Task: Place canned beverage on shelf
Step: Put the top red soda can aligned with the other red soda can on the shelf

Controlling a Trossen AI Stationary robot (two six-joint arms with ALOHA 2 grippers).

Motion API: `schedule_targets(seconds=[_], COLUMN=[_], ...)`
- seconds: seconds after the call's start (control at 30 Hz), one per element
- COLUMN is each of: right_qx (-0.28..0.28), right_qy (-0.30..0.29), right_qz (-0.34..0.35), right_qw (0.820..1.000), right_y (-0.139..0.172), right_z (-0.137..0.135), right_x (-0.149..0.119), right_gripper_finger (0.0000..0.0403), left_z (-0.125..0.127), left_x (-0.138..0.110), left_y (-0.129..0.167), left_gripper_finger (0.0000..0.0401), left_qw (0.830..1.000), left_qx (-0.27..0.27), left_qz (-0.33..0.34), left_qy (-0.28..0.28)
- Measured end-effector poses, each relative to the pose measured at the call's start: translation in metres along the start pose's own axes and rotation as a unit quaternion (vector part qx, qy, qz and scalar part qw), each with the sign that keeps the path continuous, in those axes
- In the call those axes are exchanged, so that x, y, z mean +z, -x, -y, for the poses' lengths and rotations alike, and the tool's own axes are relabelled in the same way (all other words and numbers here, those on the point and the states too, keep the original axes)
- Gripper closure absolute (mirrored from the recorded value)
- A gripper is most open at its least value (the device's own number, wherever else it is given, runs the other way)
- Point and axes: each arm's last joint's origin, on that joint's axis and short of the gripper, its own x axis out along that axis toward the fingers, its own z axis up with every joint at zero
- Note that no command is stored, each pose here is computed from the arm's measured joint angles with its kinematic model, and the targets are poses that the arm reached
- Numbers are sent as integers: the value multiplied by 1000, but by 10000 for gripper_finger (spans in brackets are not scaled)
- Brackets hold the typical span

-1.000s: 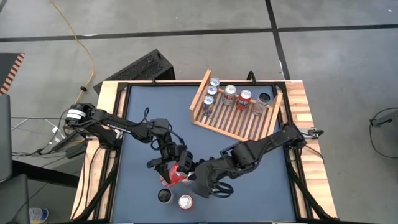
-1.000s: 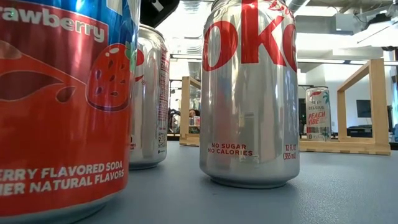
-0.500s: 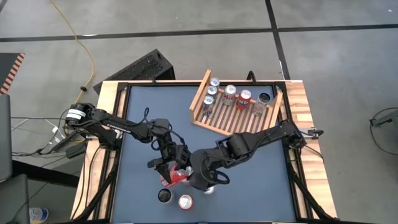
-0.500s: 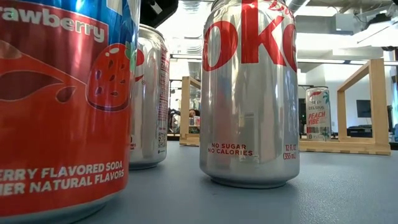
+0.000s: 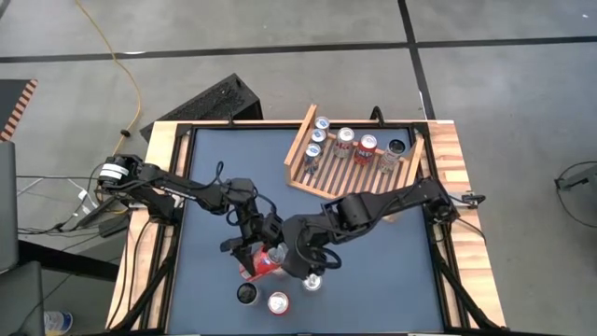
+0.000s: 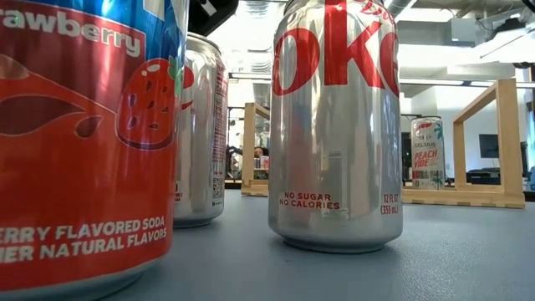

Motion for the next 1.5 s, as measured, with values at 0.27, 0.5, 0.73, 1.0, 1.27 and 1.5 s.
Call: schedule_targets(seconds=[0.27,0.5,0.73,1.0,1.27,1.5], right_qx=[19,21,27,5,8,-13], right_qy=[8,10,11,5,2,37], right_qz=[23,24,19,15,12,-5], right_qw=[1000,999,999,1000,1000,999], right_y=[0,0,0,0,-5,-7], right_z=[2,1,-3,3,5,-2], right_x=[-2,-1,1,-2,-5,3], right_gripper_finger=[110,110,111,112,112,112], left_z=[0,2,2,2,2,3], left_x=[0,0,0,0,1,1], left_y=[-1,-2,-3,-3,-3,-4], left_gripper_finger=[108,108,108,108,108,108], left_qw=[1000,1000,1000,1000,1000,1000], left_qx=[0,-6,-5,0,-4,-8], left_qz=[0,0,0,6,3,0], left_qy=[0,-15,-12,-15,-13,-21])
